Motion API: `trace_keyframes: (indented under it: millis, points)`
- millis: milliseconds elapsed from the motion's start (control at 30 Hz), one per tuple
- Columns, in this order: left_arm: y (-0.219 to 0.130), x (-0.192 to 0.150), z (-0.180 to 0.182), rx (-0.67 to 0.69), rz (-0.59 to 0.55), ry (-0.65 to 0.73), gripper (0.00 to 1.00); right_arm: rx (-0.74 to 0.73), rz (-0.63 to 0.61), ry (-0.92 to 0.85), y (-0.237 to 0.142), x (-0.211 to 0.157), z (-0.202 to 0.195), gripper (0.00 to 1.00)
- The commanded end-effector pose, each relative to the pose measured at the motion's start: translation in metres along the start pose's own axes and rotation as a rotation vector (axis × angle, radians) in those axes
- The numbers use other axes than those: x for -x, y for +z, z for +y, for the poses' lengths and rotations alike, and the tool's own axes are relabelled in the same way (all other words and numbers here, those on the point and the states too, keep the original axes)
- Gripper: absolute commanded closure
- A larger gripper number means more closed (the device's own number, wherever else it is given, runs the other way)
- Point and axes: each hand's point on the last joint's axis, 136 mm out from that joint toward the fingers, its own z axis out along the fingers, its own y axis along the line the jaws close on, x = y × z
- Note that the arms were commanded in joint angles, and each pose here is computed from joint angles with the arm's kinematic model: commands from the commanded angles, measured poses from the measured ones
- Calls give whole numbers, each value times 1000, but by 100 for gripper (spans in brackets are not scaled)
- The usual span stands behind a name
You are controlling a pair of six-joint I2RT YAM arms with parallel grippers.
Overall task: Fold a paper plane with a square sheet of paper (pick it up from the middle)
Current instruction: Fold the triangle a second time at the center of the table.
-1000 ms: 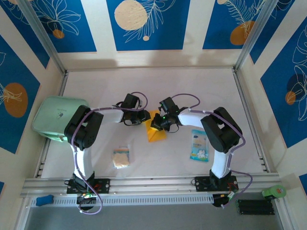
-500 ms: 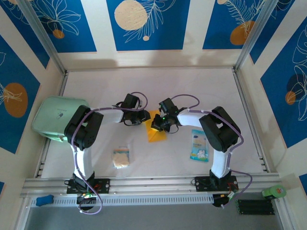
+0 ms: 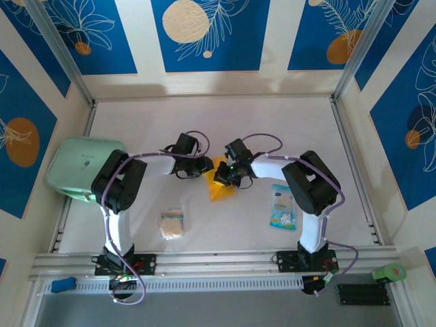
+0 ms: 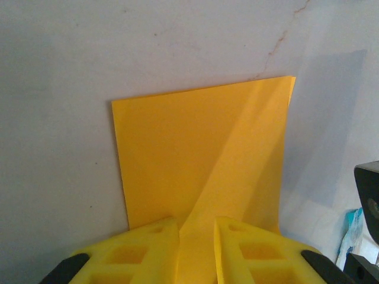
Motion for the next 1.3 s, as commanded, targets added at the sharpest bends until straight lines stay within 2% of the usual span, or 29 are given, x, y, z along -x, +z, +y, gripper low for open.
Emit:
trace_keyframes:
  millis: [0, 867, 1167, 1267]
  points:
    - [10, -23, 37, 99, 73, -65, 75, 5, 30, -15, 6, -4, 3, 100]
    - [7, -21, 30, 82, 68, -65, 75, -24, 62, 13, 12, -5, -10, 99]
    - [-29, 30, -5, -13, -52, -79, 71, -42, 75, 41, 16, -6, -18, 90]
    - [-47, 45, -5, -16, -104, -90, 69, -47, 72, 44, 15, -6, -19, 84]
